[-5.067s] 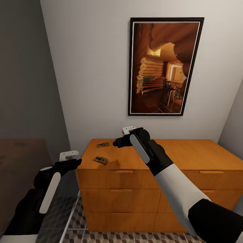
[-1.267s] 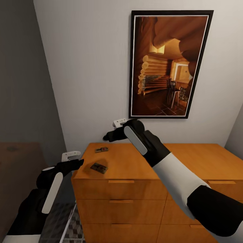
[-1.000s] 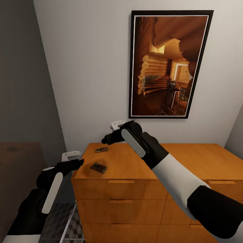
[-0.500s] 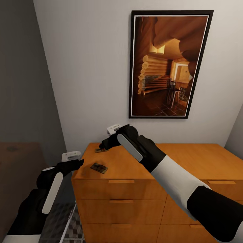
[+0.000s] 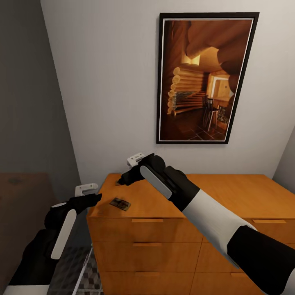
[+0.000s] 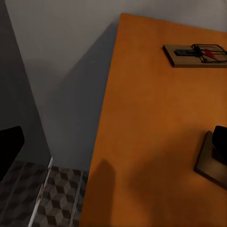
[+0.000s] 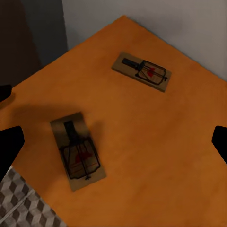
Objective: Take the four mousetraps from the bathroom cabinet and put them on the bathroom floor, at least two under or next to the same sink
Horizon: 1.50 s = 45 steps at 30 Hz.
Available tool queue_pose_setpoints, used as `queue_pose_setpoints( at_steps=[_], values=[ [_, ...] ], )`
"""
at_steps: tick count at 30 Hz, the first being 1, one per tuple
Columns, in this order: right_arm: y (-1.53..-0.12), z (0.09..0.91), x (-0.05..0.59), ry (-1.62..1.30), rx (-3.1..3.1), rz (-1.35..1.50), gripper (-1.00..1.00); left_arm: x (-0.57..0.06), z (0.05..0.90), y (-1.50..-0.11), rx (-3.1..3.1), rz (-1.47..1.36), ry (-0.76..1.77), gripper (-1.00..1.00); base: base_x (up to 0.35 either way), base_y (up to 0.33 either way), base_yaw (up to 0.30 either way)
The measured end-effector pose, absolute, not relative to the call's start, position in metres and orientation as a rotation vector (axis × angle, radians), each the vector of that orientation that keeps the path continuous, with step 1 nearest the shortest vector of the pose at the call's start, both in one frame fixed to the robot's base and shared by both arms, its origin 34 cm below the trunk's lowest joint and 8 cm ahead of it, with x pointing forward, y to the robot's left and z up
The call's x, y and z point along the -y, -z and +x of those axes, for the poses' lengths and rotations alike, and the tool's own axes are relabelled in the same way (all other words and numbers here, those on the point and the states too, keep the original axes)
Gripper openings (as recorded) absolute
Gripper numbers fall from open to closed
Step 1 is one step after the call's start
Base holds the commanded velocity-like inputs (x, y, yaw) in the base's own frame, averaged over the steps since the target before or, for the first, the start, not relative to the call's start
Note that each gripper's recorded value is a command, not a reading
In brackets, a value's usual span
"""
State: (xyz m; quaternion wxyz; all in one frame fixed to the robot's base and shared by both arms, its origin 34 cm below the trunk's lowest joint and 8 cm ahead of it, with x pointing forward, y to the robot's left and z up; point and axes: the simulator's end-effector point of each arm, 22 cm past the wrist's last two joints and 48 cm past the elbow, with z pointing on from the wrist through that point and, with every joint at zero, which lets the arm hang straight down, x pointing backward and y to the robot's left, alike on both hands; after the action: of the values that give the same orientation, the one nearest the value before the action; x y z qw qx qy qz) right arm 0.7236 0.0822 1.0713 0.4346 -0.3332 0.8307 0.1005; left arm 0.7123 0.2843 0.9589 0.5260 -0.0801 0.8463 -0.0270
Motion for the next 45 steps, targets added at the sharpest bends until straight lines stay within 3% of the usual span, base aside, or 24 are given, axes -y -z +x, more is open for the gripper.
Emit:
queue_pose_setpoints(
  at_steps=[45],
  values=[
    [-0.996,0.739,-0.043,-0.222,-2.305,-0.742,1.00,-0.284,0.712,-0.959,-2.024,-0.190,0.065,1.00,0.000,0.000,0.000]
  ],
)
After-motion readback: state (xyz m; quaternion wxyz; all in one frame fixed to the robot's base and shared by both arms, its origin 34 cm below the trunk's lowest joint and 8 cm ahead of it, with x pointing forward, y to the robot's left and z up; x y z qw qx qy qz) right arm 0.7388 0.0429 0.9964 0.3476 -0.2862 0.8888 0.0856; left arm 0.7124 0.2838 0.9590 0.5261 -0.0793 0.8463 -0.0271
